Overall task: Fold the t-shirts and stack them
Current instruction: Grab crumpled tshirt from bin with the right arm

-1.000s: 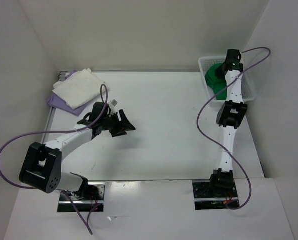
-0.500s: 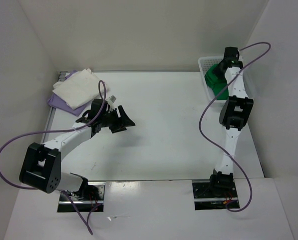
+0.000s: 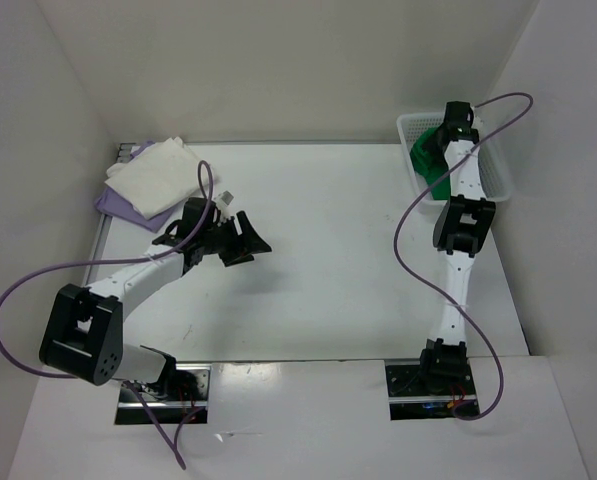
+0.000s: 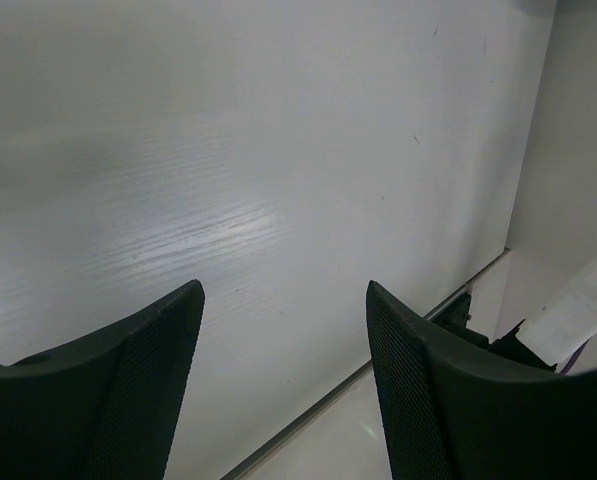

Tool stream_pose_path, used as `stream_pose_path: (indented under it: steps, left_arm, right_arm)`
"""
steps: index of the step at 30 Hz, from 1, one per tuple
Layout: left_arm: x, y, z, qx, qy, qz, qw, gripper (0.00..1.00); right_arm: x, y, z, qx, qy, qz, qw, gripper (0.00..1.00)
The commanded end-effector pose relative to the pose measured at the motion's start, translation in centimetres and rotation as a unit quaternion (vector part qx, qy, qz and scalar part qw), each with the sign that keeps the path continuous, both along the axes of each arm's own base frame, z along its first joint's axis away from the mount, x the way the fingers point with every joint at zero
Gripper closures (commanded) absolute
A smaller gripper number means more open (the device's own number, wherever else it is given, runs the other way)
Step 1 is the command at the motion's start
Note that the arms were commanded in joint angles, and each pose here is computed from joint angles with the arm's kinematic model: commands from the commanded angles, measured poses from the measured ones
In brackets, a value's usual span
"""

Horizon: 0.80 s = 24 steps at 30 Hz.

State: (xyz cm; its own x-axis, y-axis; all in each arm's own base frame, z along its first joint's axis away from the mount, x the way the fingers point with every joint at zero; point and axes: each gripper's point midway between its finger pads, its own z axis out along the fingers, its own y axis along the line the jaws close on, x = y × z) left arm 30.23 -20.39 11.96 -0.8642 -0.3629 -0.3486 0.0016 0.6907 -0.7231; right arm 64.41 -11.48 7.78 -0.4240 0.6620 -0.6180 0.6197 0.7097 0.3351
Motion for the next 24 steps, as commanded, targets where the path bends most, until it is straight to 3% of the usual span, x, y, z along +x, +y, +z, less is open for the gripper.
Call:
stream_pose_path:
  steps: [1,10,13,18,24]
  left_arm:
    - [0.5,-0.4,0.7,-0.015,-0.011,-0.003,1.0,0.27]
    - [1.2,-0.4,0.6,-0.01,-0.006,0.001,1.0,0.27]
    - [1.2,-0.4,0.6,-0.01,-0.006,0.001,1.0,0.27]
    - [1.6,-0.2,1.0,-0.011,-0.011,0.005,1.0,0.27]
    - [1.8,-0.3,1.3,-0.013,-0.015,0.005,1.0,0.27]
  right_arm:
    - [0.8,-1.0,2.2,-0.014,-0.027,-0.01,0.999,0.47]
    - [0.8,-0.6,-1.1,0.001,-0.005,-0.005,1.0,0.47]
    - [0.6,-0.6,-1.3,0.002,0.0,-0.005,1.0,0.57]
    - [0.8,-0.4,1.6,0.001,-0.019,-0.002,1.0,1.0]
    - [0.4,0.6,12.5,-0.016,-0.104,0.018,0.994,1.0]
